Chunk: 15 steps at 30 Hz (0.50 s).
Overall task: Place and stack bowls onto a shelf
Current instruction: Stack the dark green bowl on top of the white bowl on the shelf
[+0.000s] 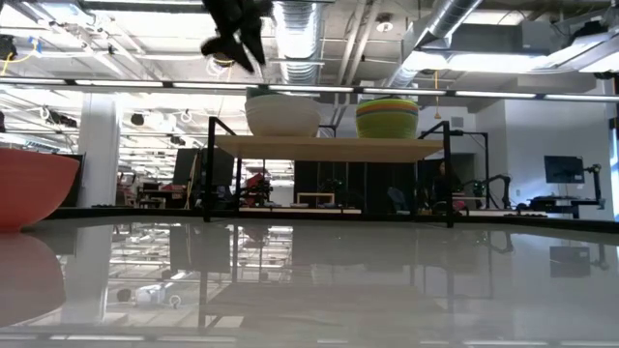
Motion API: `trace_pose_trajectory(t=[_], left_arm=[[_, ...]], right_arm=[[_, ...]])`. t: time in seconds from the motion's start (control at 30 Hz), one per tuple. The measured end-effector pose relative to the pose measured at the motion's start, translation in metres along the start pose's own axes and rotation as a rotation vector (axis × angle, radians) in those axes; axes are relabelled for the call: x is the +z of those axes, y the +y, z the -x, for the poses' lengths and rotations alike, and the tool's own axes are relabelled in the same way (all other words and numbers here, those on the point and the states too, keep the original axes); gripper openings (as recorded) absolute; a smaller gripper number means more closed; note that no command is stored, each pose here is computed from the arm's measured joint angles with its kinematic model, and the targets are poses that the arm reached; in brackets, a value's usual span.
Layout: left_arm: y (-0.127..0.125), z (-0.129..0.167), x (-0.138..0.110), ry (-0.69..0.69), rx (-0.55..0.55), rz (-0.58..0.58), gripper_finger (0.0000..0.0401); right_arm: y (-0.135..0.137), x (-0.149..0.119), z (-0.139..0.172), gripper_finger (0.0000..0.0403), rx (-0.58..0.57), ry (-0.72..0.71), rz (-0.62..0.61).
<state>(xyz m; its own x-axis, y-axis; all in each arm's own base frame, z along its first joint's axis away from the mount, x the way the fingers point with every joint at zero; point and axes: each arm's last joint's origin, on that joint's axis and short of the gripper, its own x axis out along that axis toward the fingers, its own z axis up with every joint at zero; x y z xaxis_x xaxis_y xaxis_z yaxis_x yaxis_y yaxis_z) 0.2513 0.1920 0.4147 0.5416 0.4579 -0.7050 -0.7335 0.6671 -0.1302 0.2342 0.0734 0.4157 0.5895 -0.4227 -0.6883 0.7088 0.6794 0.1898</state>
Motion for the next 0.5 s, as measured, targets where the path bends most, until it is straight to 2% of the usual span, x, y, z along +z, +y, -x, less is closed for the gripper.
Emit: trace_pose_trajectory(t=[0.13, 0.23, 0.37, 0.5], left_arm=[[-0.011, 0.046, -0.010, -0.113, 0.045, -0.053, 0.0165], [-0.022, 0.072, -0.030, -0.148, 0.066, -0.081, 0.0166], [-0.033, 0.084, -0.075, -0.128, 0.075, -0.071, 0.0167], [-0.033, 0.088, -0.118, -0.172, 0.121, 0.003, 0.0167]], right_arm=[[0.000, 0.004, -0.006, 0.0248, -0.014, -0.007, 0.011], [0.002, 0.010, -0.014, 0.0248, -0.007, -0.001, 0.024], [0.011, 0.018, -0.028, 0.0248, 0.030, -0.019, 0.061], [0.018, 0.026, -0.038, 0.0248, 0.082, -0.036, 0.079]])
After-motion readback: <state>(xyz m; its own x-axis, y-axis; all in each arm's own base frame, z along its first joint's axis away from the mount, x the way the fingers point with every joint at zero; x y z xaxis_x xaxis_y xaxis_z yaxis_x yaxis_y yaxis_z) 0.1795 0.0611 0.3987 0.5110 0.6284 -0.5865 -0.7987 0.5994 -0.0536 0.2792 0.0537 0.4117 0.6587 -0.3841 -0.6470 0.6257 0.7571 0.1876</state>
